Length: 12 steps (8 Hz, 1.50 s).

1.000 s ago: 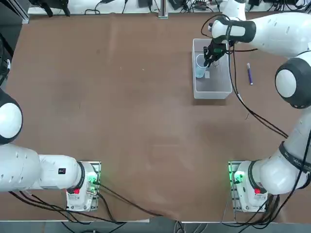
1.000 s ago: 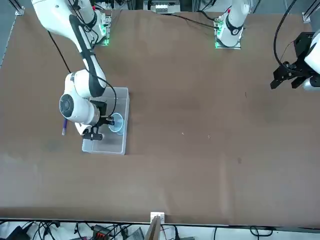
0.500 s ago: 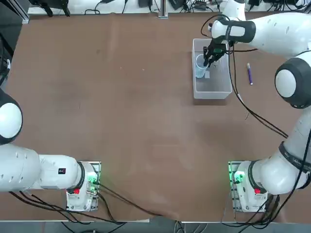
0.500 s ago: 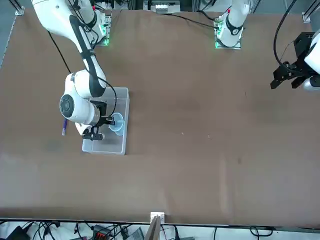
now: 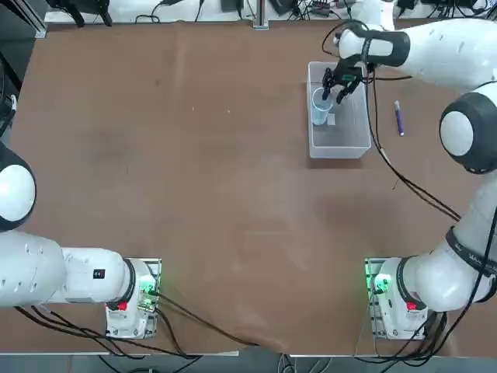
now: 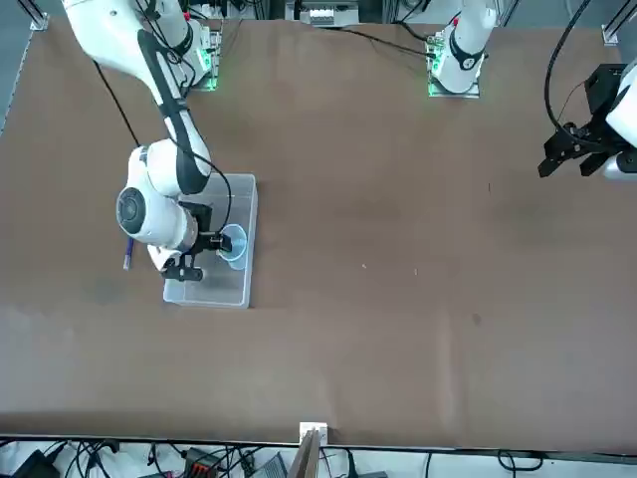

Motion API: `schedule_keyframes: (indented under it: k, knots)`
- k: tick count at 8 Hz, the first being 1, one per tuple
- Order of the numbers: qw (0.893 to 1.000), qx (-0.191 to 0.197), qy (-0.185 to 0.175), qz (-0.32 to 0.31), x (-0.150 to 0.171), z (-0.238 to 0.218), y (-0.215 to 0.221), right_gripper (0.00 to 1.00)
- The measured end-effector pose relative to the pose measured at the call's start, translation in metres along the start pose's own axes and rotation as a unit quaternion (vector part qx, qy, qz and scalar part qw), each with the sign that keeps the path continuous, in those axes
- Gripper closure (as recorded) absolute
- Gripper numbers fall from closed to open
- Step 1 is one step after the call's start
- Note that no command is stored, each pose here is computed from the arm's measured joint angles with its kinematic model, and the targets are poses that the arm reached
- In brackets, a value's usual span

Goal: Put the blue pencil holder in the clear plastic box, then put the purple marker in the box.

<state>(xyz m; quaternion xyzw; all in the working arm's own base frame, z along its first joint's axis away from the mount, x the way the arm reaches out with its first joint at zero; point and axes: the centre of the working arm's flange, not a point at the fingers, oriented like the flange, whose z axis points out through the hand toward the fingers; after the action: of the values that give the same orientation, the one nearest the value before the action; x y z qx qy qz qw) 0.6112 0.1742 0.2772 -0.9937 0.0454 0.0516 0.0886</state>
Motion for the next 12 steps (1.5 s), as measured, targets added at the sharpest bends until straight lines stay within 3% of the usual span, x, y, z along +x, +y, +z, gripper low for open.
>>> schedule_keyframes:
  k: [1, 3, 5, 9, 12]
  knots:
    - [1.0, -0.001, 0.012, 0.006, 0.004, -0.029, 0.012, 0.01]
    - [0.999, -0.013, 0.029, 0.006, 0.006, -0.095, 0.062, 0.0]
    - [0.999, -0.03, 0.024, -0.001, 0.005, -0.131, 0.132, 0.0]
    - [0.998, -0.059, 0.012, -0.029, -0.005, -0.105, 0.271, 0.11]
    - [0.996, -0.082, 0.042, -0.021, -0.014, -0.051, 0.304, 0.13]
